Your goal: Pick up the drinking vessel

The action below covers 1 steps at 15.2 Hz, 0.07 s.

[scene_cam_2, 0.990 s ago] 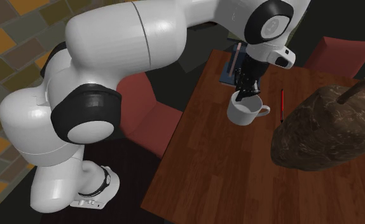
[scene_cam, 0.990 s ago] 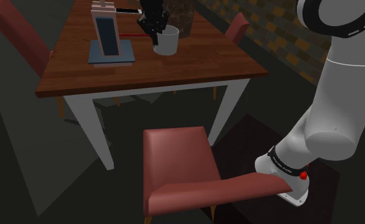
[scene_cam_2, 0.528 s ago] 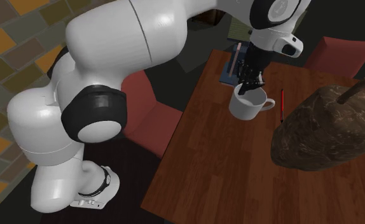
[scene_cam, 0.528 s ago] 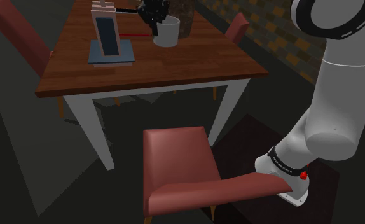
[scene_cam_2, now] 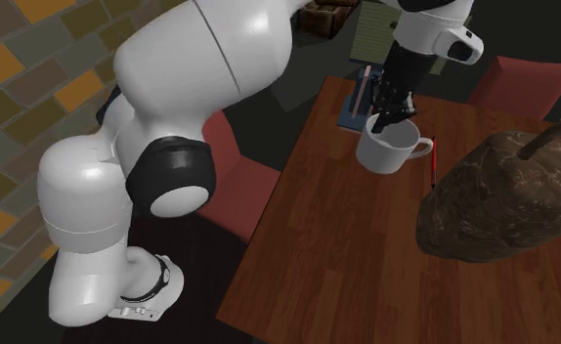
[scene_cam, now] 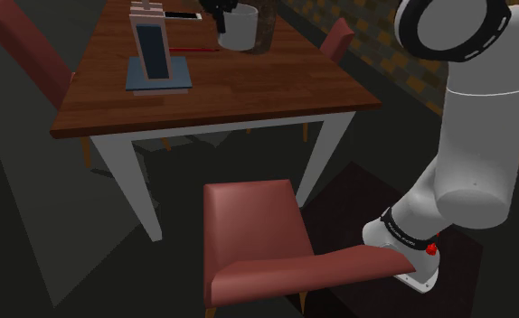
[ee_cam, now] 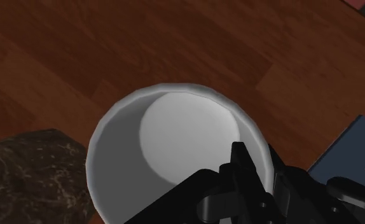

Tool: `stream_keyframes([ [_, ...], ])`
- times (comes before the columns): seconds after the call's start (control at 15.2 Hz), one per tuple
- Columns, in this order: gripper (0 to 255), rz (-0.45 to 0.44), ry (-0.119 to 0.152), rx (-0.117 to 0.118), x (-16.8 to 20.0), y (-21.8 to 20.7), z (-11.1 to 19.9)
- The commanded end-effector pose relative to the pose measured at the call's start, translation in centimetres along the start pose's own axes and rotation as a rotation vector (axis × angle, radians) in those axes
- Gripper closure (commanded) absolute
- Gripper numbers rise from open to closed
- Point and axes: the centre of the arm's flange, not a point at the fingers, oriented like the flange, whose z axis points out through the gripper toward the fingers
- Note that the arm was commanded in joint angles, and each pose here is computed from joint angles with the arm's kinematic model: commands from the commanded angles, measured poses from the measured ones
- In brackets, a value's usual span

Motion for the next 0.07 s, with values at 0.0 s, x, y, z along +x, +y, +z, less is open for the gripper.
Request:
stream_keyframes([
  [0.0,255,0.000,0.000,0.000,-0.08,-0.03,-0.21],
])
